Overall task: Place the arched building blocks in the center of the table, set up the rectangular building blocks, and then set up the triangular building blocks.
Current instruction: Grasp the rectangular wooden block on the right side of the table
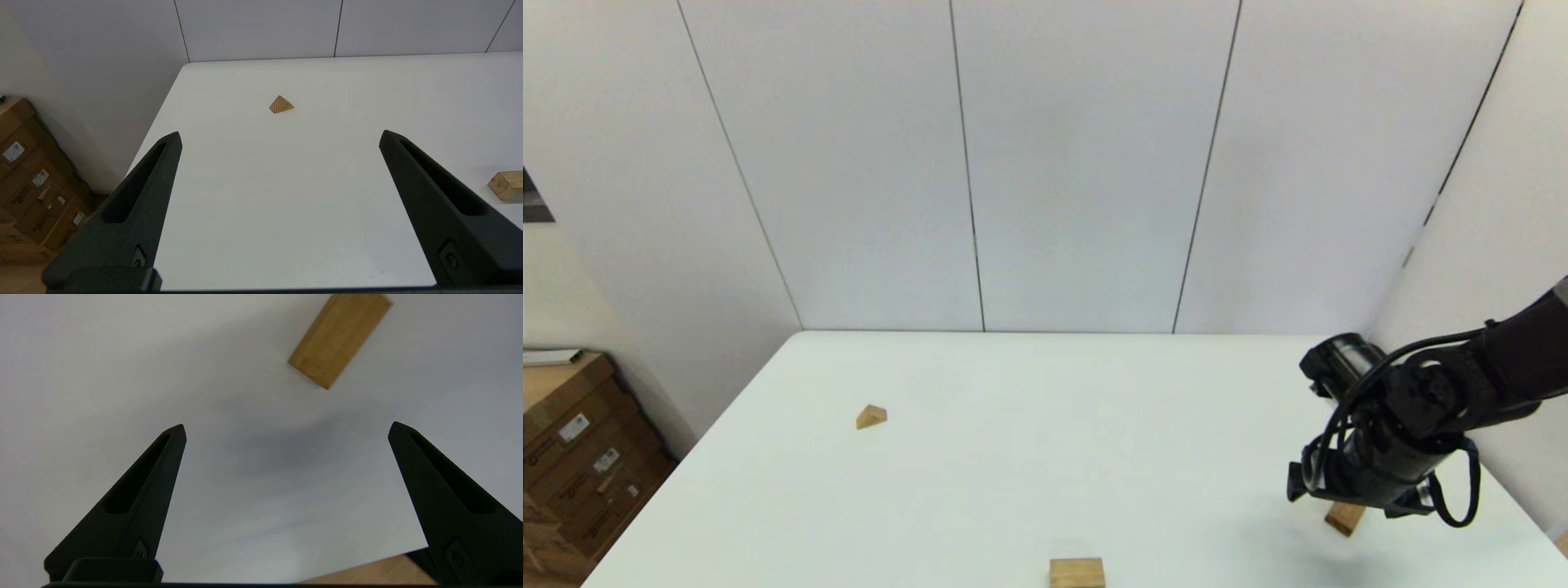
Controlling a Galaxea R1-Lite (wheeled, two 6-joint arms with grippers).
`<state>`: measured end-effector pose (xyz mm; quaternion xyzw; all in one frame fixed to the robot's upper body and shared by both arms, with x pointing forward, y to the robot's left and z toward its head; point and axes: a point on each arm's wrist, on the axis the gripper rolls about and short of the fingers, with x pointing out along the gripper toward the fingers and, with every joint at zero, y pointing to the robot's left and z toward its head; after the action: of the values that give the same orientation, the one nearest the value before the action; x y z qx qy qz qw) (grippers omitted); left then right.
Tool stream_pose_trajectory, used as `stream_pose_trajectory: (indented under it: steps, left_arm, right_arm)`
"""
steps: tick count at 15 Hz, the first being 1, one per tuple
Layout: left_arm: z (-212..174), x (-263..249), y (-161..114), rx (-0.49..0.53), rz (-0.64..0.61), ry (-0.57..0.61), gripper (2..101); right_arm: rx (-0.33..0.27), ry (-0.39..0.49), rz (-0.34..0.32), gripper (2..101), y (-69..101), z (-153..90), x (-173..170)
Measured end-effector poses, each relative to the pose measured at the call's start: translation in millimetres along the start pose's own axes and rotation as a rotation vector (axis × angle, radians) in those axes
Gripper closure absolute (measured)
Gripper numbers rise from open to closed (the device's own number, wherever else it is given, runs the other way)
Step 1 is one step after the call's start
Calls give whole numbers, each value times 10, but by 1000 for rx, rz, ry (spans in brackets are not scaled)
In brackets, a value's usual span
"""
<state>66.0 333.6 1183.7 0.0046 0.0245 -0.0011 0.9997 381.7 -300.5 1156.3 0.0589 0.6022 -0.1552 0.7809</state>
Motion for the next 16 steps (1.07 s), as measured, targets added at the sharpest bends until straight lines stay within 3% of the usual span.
stream_pose_trajectory:
  steps: [5,11,16]
  left_arm:
    - [0,0,0,0,0,0,54]
    - [0,0,0,-1,0,0,54]
    - [0,0,0,-1,0,0,54]
  right_arm:
    - [138,81,-28,43,11,39,300]
    - [288,147,93,43,-152,119,347]
    - [350,135,88,43,-330,212,407]
